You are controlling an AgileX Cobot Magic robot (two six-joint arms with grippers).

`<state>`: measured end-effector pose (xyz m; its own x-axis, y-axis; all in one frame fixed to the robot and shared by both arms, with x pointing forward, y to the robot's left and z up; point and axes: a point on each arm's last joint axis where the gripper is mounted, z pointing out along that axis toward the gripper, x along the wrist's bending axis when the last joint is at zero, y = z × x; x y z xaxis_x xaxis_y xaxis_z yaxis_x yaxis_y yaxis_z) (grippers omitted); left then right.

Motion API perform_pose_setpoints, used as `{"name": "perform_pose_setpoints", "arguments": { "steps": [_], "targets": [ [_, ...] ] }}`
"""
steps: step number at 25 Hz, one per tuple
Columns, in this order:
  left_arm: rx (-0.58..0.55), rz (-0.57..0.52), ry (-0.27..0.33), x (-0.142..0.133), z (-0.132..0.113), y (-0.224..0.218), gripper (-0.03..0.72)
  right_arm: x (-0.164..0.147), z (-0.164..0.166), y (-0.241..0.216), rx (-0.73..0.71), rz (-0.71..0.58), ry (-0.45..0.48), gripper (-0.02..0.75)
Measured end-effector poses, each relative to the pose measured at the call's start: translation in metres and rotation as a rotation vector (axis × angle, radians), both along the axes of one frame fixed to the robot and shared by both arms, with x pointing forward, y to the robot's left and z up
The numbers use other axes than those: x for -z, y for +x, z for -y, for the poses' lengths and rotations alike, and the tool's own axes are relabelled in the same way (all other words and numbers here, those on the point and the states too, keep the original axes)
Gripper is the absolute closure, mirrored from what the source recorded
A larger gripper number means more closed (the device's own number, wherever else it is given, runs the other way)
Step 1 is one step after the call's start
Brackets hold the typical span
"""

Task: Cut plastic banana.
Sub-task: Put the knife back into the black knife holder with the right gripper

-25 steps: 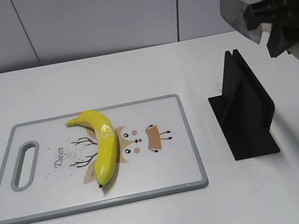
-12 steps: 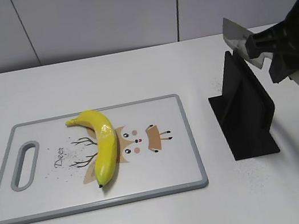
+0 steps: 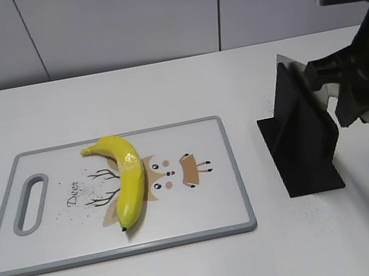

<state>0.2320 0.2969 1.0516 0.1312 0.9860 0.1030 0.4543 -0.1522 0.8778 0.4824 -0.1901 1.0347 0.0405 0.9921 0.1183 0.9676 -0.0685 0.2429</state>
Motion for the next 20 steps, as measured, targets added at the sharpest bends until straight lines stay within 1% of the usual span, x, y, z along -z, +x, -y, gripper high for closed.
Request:
{"name": "perform_pose_setpoints", "arguments": {
  "steps": [4,6,7,8,12,14,17,20],
  "targets": [
    [0.001,0.0,-0.001,0.0,0.0,0.0,0.095,0.003,-0.001,0.0,0.004,-0.022,0.006,0.577],
    [0.001,0.0,-0.001,0.0,0.0,0.0,0.095,0.003,-0.002,0.0,0.001,-0.024,0.007,0.559],
    [0.001,0.0,-0.001,0.0,0.0,0.0,0.095,0.003,-0.002,0.0,-0.005,-0.024,0.006,0.517],
    [0.001,0.0,-0.001,0.0,0.0,0.0,0.095,0.003,-0.002,0.0,-0.015,-0.023,0.005,0.454],
    [0.001,0.0,-0.001,0.0,0.0,0.0,0.095,0.003,-0.002,0.0,-0.035,-0.017,0.003,0.172],
    [0.001,0.0,-0.001,0.0,0.0,0.0,0.095,0.002,-0.002,0.0,-0.057,-0.009,0.0,0.101],
    [0.001,0.0,-0.001,0.0,0.0,0.0,0.095,-0.009,0.0,-0.005,-0.094,0.031,0.008,0.085],
    [0.001,0.0,-0.001,0.0,0.0,0.0,0.096,-0.032,0.007,-0.021,-0.15,0.1,0.015,0.085]
  ]
}}
